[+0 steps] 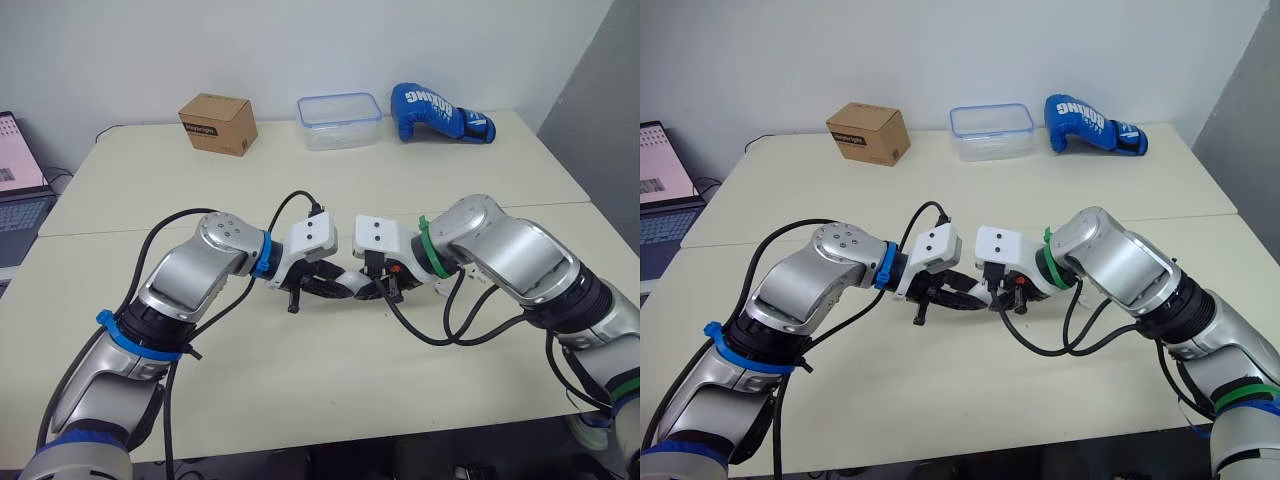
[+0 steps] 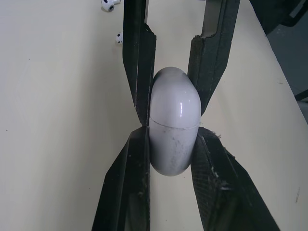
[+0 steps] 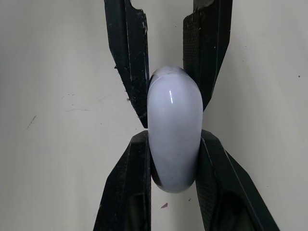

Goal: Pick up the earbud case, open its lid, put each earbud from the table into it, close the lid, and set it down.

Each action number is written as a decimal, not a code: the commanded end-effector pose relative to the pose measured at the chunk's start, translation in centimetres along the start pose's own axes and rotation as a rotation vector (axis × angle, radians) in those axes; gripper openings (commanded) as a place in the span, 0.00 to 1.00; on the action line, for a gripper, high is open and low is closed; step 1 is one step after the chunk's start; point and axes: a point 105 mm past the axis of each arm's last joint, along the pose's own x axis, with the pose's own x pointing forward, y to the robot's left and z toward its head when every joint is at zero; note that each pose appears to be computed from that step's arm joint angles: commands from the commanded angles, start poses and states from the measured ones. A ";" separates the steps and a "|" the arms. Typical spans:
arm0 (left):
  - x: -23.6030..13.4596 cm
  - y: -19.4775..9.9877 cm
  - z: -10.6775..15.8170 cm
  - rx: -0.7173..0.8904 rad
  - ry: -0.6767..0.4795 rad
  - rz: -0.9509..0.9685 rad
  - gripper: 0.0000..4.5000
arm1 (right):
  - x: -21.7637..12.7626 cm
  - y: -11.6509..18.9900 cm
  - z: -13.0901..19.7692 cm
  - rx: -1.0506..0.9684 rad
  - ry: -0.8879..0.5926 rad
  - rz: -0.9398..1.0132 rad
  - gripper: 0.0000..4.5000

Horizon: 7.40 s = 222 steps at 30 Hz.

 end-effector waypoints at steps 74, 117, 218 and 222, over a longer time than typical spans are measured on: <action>-1.0 -0.7 -1.3 -0.059 -0.605 0.068 0.17 | -3.5 -2.4 1.2 0.191 -0.621 -0.246 0.61; -3.7 0.1 -0.4 -0.027 -0.635 0.171 0.17 | -4.4 -3.8 -15.2 0.365 0.083 -0.365 0.61; -2.9 -0.3 -0.4 0.003 -0.614 0.161 0.17 | -3.0 0.8 -12.8 -0.175 0.548 -0.021 0.61; -2.8 -0.3 -0.4 0.004 -0.613 0.161 0.17 | -2.9 1.0 -12.4 -0.191 0.575 -0.012 0.61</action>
